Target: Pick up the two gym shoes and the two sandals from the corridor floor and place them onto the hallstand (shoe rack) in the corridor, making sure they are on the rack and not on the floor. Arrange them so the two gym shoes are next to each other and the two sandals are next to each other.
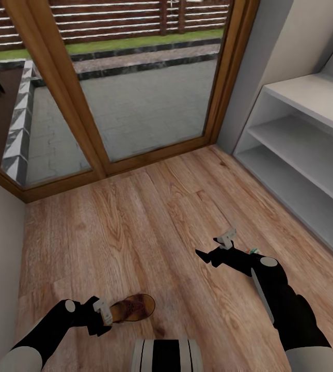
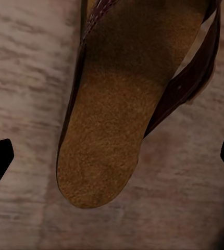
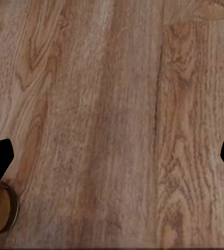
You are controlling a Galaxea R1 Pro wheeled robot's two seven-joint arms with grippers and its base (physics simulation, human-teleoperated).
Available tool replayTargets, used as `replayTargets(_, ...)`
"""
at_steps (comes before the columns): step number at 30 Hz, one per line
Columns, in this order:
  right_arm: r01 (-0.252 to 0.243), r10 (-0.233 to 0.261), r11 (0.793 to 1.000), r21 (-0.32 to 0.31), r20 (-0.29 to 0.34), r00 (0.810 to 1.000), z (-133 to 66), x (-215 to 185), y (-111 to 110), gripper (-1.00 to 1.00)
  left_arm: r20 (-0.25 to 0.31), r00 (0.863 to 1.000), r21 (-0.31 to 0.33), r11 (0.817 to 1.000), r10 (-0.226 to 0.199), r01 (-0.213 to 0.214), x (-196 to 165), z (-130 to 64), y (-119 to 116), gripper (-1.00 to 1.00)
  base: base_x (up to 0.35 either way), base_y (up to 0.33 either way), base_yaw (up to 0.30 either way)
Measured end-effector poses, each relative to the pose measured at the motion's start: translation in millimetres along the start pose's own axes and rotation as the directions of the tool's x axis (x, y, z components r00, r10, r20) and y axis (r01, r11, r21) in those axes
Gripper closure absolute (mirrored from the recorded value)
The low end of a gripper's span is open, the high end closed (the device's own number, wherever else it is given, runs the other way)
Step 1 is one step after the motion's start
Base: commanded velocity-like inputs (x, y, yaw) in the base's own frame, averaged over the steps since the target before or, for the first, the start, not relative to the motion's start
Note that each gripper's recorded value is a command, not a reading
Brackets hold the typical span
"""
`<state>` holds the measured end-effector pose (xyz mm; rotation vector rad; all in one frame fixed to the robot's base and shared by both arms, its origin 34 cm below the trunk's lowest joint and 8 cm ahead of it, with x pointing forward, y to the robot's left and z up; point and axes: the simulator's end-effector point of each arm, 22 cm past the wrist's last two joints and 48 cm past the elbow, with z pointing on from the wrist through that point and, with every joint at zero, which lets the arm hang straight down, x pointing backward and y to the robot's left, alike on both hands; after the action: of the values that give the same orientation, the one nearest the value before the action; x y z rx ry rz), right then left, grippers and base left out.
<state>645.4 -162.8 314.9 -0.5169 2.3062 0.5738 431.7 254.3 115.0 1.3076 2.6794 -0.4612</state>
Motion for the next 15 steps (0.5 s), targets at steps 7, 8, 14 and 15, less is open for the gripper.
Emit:
replayTargets(7, -0.009, 0.009, 1.0, -0.002, -0.012, 1.0, 4.5, 9, -1, -1.0, 0.001, 1.0, -0.004, 1.0, 0.008, -0.008, -1, 3.1, 3, -1.0, 0.0, 0.0, 0.0)
replayTargets(8, -0.009, 0.009, 1.0, -0.002, -0.012, 1.0, 4.4, 8, -1, -1.0, 0.003, 1.0, -0.007, 1.0, 0.013, -0.013, -3, 2.5, 4, -1.0, 0.0, 0.0, 0.0)
replayTargets(14, -0.009, 0.009, 1.0, -0.003, -0.013, 1.0, 4.5, 9, -1, -1.0, -0.009, 0.998, -0.024, 0.998, 0.057, -0.058, -9, -0.2, 10, -1.0, 0.0, 0.0, 0.0)
replayTargets(15, -0.009, 0.009, 1.0, -0.003, -0.013, 1.0, 4.5, 8, -1, -1.0, -0.014, 0.998, -0.027, 0.998, 0.064, -0.064, -9, -0.4, 10, -1.0, 0.0, 0.0, 0.0)
